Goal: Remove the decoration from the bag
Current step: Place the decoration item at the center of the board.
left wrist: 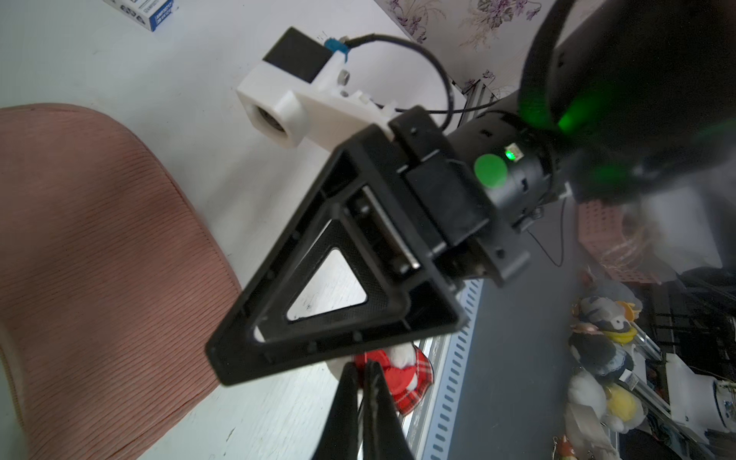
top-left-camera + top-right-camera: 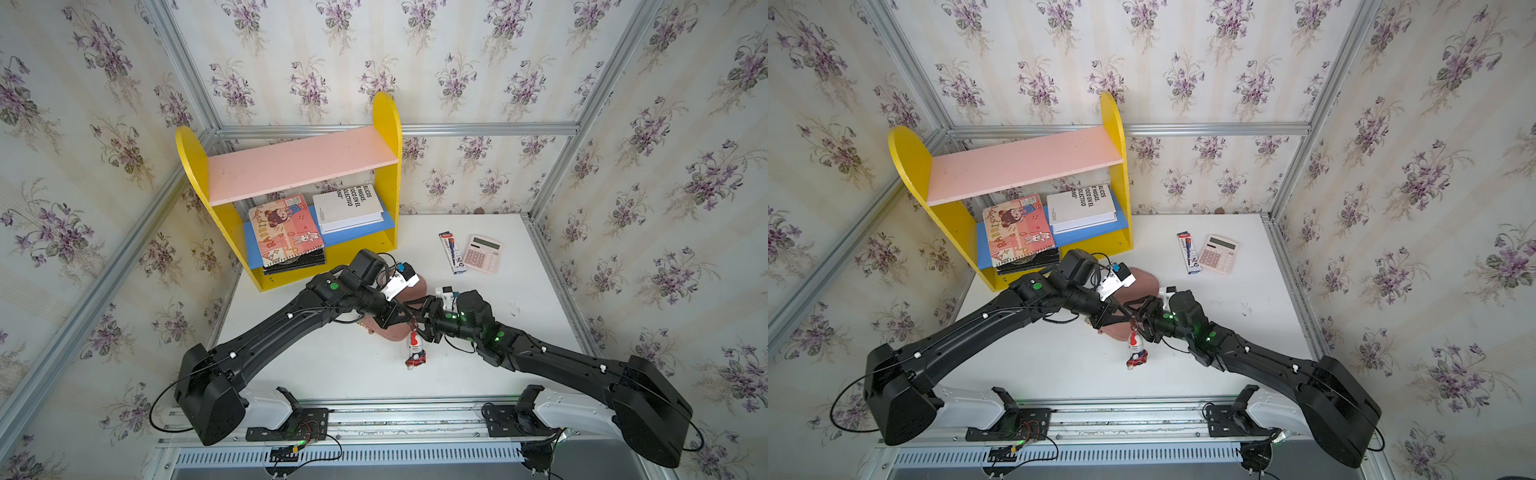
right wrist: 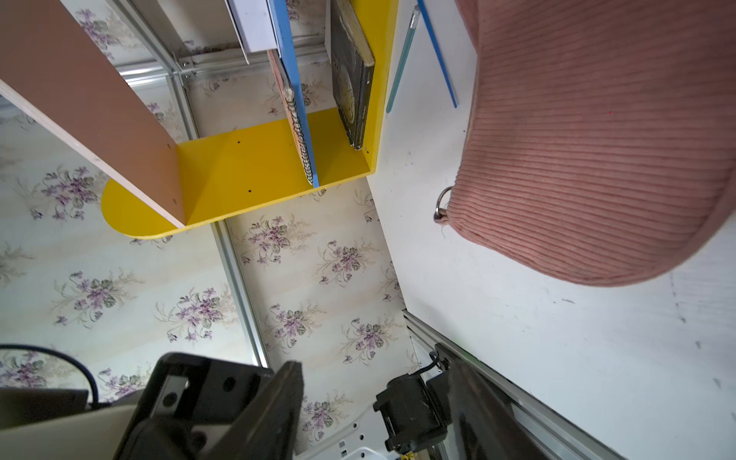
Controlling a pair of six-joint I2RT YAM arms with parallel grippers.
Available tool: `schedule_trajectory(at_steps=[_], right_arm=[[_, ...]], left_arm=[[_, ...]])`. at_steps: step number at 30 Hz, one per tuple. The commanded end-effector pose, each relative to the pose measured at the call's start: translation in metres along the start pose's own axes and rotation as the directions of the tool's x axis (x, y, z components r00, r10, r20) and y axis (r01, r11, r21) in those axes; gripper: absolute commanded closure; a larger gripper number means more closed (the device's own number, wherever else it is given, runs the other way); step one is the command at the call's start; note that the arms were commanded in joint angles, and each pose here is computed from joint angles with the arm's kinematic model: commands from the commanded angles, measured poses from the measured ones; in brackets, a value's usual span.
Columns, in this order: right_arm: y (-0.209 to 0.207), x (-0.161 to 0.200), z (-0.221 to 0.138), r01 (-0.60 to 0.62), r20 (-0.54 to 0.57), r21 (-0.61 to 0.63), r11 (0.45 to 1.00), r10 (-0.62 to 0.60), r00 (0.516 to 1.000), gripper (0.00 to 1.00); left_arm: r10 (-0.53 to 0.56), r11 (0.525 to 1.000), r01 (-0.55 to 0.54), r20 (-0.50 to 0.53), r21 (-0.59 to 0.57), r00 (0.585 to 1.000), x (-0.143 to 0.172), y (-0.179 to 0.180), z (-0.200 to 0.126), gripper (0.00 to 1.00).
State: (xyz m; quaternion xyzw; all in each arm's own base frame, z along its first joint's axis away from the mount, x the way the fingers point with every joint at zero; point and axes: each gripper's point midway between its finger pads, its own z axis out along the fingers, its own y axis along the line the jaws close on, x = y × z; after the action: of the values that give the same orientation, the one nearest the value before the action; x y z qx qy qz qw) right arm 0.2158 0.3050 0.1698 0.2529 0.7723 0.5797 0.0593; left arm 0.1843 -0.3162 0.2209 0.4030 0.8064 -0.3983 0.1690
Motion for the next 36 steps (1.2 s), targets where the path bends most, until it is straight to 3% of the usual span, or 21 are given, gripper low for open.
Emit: schedule_trajectory(at_steps=[1, 4, 8, 15, 21, 29, 36], right_arm=[[0.014, -0.008, -0.006, -0.037, 0.034, -0.069, 0.997, 0.039, 0.999, 0.36], [0.014, -0.024, -0.017, -0.007, 0.089, -0.074, 0.997, 0.013, 0.996, 0.34], [0.022, -0.051, -0.034, 0.125, 0.209, -0.032, 0.992, -0.115, 0.971, 0.29], [0.014, -0.132, -0.075, 0.295, 0.436, 0.171, 0.940, -0.341, 0.833, 0.24], [0.000, -0.182, -0.102, 0.280, 0.528, 0.292, 0.915, -0.398, 0.750, 0.25], [-0.007, -0.215, -0.134, 0.235, 0.603, 0.346, 0.908, -0.407, 0.686, 0.26], [-0.024, -0.209, -0.129, 0.216, 0.587, 0.333, 0.918, -0.381, 0.714, 0.27]], left_arm=[[0.047, 0.999, -0.047, 0.033, 0.012, 0.998, -0.007, -0.002, 0.000, 1.00], [0.040, 0.999, -0.040, 0.027, 0.002, 0.999, -0.006, 0.002, 0.003, 1.00], [0.034, 0.999, -0.035, 0.045, 0.020, 0.998, -0.013, -0.001, 0.005, 1.00], [0.059, 0.995, -0.064, 0.060, 0.074, 0.996, -0.034, -0.018, 0.028, 1.00], [0.070, 0.981, -0.080, 0.061, 0.178, 0.996, -0.051, -0.033, 0.074, 1.00], [0.028, 0.984, -0.021, -0.039, 0.178, 0.999, -0.057, 0.012, 0.137, 1.00], [-0.015, 0.997, 0.020, -0.070, 0.069, 0.997, -0.063, 0.080, 0.164, 1.00]])
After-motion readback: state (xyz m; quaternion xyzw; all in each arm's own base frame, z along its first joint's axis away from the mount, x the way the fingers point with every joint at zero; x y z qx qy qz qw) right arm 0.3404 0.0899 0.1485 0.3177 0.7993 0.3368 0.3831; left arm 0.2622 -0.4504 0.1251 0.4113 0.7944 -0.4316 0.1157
